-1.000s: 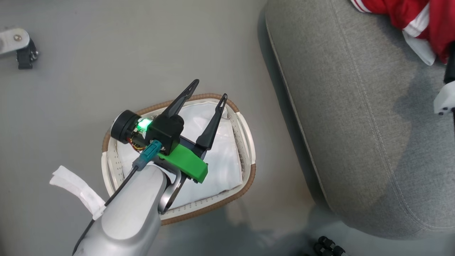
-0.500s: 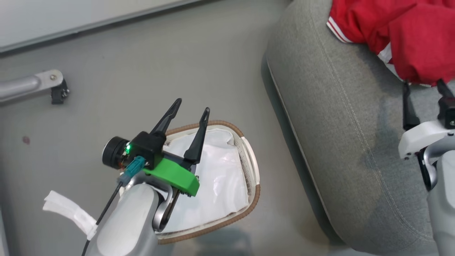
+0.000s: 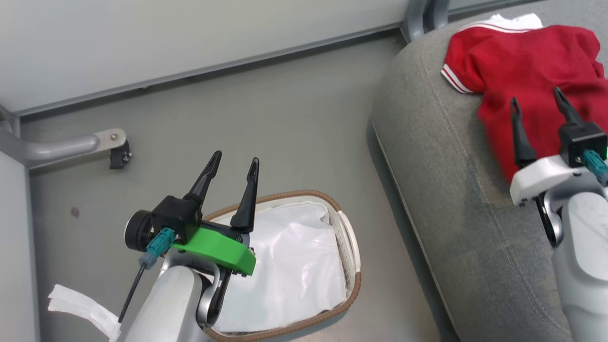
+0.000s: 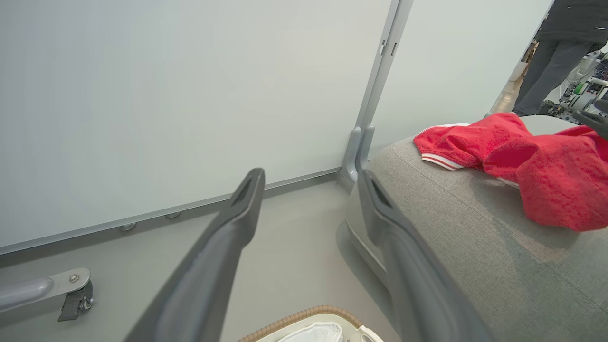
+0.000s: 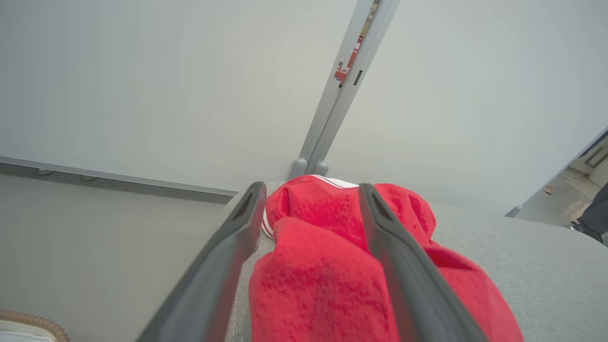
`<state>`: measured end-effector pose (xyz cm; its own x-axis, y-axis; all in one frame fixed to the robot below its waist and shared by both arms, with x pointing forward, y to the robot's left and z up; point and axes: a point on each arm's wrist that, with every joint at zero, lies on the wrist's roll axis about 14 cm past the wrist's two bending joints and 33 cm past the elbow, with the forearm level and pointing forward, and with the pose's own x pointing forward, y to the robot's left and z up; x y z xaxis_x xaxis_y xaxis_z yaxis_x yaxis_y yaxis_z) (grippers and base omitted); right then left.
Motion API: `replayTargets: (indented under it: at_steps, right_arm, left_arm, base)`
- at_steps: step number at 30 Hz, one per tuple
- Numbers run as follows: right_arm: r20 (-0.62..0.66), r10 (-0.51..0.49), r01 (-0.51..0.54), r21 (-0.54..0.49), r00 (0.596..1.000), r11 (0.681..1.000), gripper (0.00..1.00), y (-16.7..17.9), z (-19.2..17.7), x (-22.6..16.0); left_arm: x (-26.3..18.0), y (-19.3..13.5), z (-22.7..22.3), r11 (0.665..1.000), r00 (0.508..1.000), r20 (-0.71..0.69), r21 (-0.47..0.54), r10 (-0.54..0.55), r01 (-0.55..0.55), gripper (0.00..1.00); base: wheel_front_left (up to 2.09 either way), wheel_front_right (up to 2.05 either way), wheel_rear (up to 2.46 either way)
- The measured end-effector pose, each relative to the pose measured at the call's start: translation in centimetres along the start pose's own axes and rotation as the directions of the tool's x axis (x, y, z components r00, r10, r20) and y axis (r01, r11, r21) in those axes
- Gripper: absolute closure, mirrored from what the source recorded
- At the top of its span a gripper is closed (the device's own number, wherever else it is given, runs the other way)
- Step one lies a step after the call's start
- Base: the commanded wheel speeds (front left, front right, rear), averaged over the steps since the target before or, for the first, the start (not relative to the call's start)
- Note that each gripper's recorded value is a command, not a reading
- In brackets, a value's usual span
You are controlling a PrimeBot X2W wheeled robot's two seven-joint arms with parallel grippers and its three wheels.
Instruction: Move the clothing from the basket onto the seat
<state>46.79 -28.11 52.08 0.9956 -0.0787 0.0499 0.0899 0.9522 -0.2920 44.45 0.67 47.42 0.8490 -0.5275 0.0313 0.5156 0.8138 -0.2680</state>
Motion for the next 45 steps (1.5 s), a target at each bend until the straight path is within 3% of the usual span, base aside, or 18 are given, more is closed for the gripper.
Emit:
replayTargets:
  at_steps: [6,14,23,34,45]
  right_arm:
    - [0.09,0.062,-0.063,0.012,0.994,0.998,0.0,2.5,3.7,1.2]
    - [0.181,0.155,-0.172,0.081,0.971,0.982,0.0,7.4,7.3,0.8]
    - [0.169,0.217,-0.248,0.188,0.961,0.95,0.0,11.6,6.4,-2.6]
    - [0.102,0.213,-0.235,0.321,0.972,0.917,0.0,12.2,3.3,-6.9]
    - [0.077,0.154,-0.172,0.344,0.985,0.923,0.0,10.2,2.3,-8.4]
  left_arm:
    - [-1.4,1.0,1.9,0.998,0.997,0.046,0.005,0.06,-0.06,0.0]
    - [-5.2,5.3,3.7,0.97,0.965,0.097,-0.013,0.243,-0.243,0.0]
    - [-10.5,8.6,3.4,0.91,0.905,0.094,-0.043,0.415,-0.413,0.0]
    - [-13.8,8.9,1.5,0.875,0.875,0.044,-0.07,0.482,-0.478,0.0]
    - [-14.1,8.7,1.4,0.873,0.873,0.045,-0.068,0.486,-0.483,0.0]
  base:
    - [0.0,0.0,0.0]
    - [0.0,0.0,0.0]
    - [0.0,0.0,0.0]
    - [0.0,0.0,0.0]
    - [0.0,0.0,0.0]
